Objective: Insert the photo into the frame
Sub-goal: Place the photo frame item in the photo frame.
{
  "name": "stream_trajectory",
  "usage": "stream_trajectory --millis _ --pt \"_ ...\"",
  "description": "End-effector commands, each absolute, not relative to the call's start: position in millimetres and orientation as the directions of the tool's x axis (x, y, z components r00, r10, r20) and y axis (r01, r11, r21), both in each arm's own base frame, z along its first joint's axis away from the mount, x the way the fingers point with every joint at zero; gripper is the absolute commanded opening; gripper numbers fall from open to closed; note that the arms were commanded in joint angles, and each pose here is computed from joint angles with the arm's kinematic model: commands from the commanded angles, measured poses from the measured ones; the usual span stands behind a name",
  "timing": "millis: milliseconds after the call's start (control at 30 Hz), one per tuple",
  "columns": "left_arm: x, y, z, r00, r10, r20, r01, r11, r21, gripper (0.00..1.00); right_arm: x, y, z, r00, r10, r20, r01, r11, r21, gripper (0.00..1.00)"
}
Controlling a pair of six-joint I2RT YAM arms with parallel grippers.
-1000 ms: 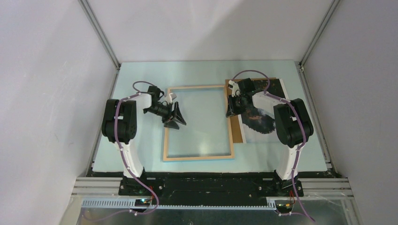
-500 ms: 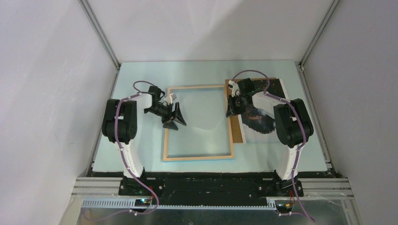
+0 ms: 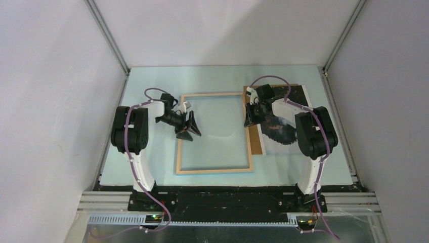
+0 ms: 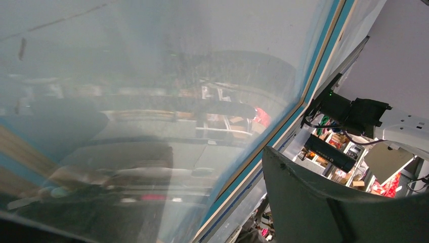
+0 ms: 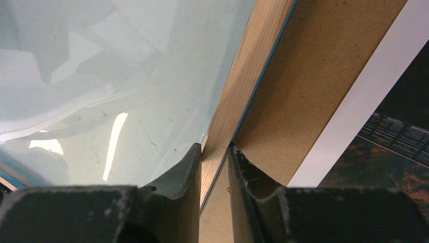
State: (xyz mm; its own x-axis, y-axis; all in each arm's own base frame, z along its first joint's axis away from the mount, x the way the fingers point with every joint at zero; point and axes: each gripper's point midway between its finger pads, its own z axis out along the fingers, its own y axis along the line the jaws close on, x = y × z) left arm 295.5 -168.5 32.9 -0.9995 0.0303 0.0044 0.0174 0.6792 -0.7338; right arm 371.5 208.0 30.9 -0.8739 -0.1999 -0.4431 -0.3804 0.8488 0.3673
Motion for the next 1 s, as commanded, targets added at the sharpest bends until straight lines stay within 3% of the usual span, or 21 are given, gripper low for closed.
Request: stream_trajectory --millis 0,800,967 --pt "287.9 -167.3 11.8 -0.993 0.109 -0.051 0.115 0.731 -0.672 0.74 364.4 226.7 36.8 -0.871 -0.229 -0.434 -0.422 0.802 0.423 0.26" --pt "297.1 -144.5 3.0 -0.986 0.102 -0.13 0.156 0.83 -0.536 0.75 355.7 232.2 32.5 -0.817 -0.347 -0.461 -0.525 0.78 0.342 0.26" --pt "297.3 -144.7 5.7 -0.985 0.102 -0.138 0.161 0.828 -0.537 0.71 357.3 230.4 33.2 -0.819 -0.34 -0.462 -0.518 0.783 0.344 0.26"
